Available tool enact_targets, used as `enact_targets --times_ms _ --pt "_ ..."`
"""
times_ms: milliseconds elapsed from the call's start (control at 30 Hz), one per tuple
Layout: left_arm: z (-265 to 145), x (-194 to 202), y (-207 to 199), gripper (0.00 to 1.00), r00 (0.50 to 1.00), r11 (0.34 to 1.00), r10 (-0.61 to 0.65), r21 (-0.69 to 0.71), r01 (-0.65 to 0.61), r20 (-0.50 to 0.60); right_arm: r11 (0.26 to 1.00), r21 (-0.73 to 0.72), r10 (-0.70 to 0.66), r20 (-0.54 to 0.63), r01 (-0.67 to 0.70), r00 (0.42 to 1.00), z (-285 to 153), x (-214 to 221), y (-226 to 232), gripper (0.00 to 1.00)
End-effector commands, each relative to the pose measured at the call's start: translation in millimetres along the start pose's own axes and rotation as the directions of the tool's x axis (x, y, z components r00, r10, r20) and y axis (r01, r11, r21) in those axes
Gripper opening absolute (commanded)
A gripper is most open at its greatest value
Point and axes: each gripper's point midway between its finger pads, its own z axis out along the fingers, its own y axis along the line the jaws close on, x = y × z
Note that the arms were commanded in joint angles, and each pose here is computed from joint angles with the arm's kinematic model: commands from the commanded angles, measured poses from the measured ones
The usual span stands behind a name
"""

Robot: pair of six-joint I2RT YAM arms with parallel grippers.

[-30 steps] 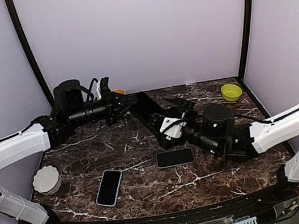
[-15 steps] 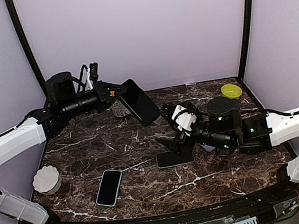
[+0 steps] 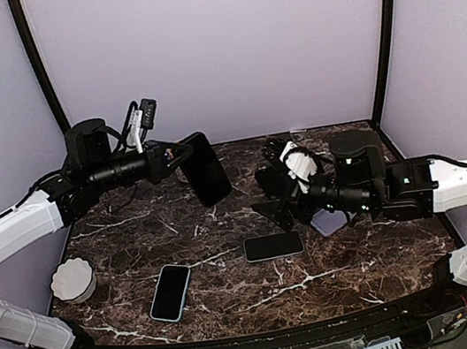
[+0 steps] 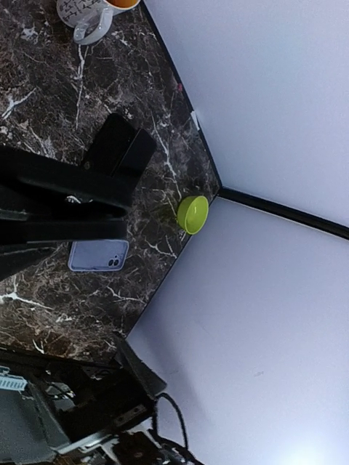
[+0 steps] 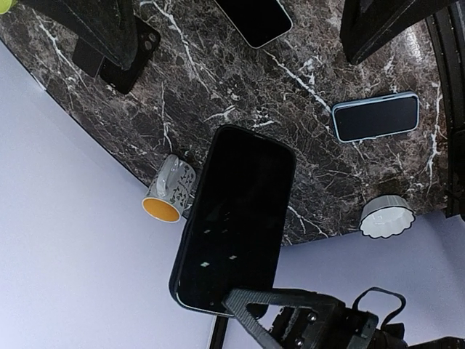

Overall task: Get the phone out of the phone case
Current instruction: Remove the phone case from the phone.

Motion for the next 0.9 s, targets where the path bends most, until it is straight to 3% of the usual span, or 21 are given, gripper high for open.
enact_targets --times_ms 0,100,200,267,533,667,867 --pt "-15 -6 -38 0.0 0.938 0.924 0.326 0.171 -0.342 0.117 0.999 -0.031 0.046 0.053 -0.045 0.998 -14 -22 -8 0.99" --pt "-19 20 -54 0.0 0.862 0.812 0.488 0.291 -0.506 0.135 0.999 -0.032 0.029 0.051 -0.027 0.998 -20 -22 -12 0.99" --pt "-28 47 -71 0.0 0.799 0.694 0.573 0.41 -0.592 0.184 1.0 -0.031 0.007 0.036 -0.006 0.999 -25 -20 -16 0.98" --pt "-34 62 -75 0.0 0.724 0.602 0.651 0.427 -0.675 0.228 0.999 -0.05 -0.008 0.03 0.009 1.0 -27 -21 -15 0.99" --pt "-48 119 -78 0.0 0.505 0.351 0.797 0.428 -0.833 0.33 0.955 -0.279 -0.095 0.019 0.096 0.995 -36 -26 19 0.98" --pt "-49 135 -79 0.0 0.449 0.291 0.832 0.433 -0.853 0.326 0.92 -0.378 -0.115 -0.018 0.1 0.993 -31 -25 36 0.94" --pt "-45 142 -74 0.0 0.441 0.299 0.85 0.425 -0.854 0.288 0.924 -0.373 -0.112 -0.065 0.08 0.992 3 -26 40 0.86"
